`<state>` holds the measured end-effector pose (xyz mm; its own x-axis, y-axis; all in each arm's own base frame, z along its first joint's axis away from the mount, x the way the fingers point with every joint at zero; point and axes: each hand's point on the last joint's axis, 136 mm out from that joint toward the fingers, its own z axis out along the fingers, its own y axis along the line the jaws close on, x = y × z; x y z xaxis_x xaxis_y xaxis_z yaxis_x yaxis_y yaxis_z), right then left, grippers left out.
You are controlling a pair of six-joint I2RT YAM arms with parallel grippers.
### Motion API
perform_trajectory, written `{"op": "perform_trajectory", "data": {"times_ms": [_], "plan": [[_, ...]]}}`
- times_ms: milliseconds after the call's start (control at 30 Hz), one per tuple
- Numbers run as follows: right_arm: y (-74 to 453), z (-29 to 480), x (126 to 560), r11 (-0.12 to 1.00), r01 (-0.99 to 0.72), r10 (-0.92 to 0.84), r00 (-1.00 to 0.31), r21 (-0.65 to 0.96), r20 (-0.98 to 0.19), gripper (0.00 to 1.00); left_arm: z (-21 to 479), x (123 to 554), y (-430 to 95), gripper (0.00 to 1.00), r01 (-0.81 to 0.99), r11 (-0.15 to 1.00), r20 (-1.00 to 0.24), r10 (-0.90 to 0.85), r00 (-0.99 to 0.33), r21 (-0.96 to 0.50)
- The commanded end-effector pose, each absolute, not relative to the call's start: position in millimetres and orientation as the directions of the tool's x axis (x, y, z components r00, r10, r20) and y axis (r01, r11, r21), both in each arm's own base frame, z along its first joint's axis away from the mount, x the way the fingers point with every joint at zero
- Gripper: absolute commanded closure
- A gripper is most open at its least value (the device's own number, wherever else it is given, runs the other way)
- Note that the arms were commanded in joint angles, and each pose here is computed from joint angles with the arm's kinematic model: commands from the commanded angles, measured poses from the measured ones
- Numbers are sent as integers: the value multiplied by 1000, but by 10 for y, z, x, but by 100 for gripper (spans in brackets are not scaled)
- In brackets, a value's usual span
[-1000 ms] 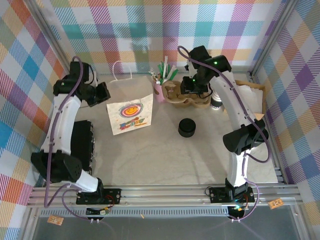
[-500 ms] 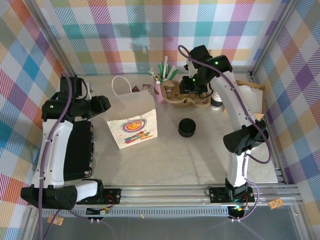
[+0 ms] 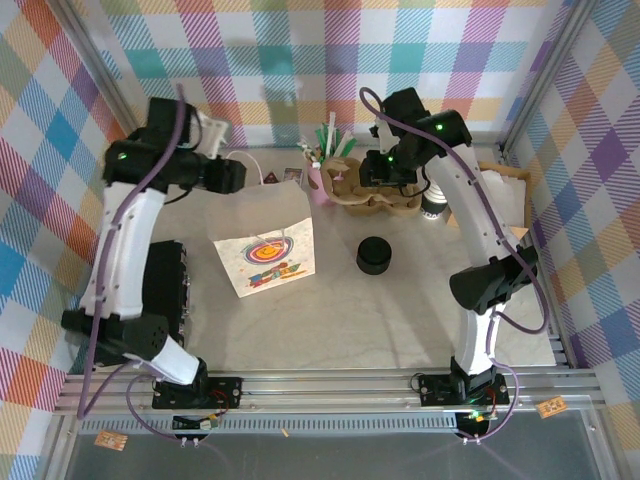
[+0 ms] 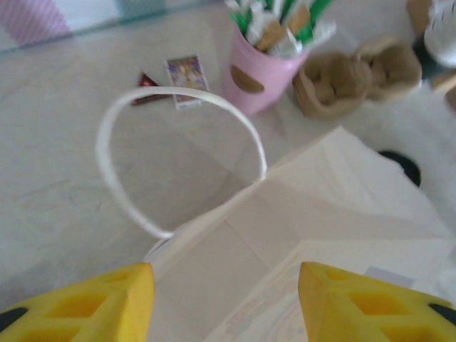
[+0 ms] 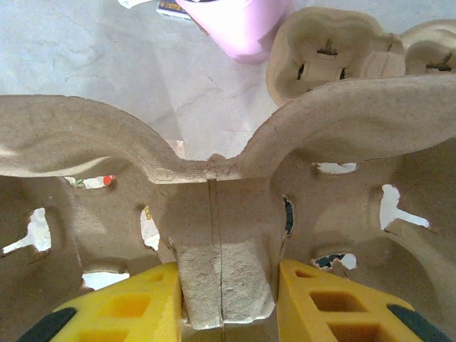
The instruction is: Pack the takeout coffee
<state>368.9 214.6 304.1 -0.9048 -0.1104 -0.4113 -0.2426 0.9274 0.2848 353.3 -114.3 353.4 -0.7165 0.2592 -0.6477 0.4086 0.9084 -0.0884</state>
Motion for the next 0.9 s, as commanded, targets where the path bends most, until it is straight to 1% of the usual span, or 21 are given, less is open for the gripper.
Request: {"op": "perform_trajectory", "data": {"times_ms": [0, 133, 267, 467, 700, 767, 800, 867], "plan": [[2135, 3133, 3536, 923, -244, -109, -907, 297, -406, 64, 3478, 3467, -1274, 44, 559, 829, -636, 441, -633, 19], [2124, 3137, 3498, 923, -243, -108, -908, 299, -404, 64, 3349, 3537, -1367, 44, 622, 783, -616, 497, -611, 15], [2126, 3131, 3473, 922, -244, -113, -911, 299, -396, 64, 3203, 3559, -1416, 44, 657, 754, -552, 539, -636, -21], [2129, 3101, 3439, 922, -248, -123, -916, 298, -381, 64, 2909, 3705, -1251, 43, 641, 766, -433, 592, -680, 40], [2154, 3083, 3391, 920, -251, -131, -921, 301, -368, 64, 2830, 3776, -1160, 44, 644, 762, -402, 611, -682, 66], [2165, 3083, 3384, 919, -255, -133, -919, 301, -371, 64, 2824, 3759, -1164, 46, 657, 752, -397, 623, -674, 65], [2167, 3085, 3376, 919, -254, -133, -920, 302, -370, 64, 2810, 3751, -1152, 50, 660, 748, -390, 628, -673, 66], [2179, 3085, 3371, 918, -257, -136, -919, 303, -370, 64, 2791, 3724, -1160, 61, 670, 740, -380, 636, -672, 55]]}}
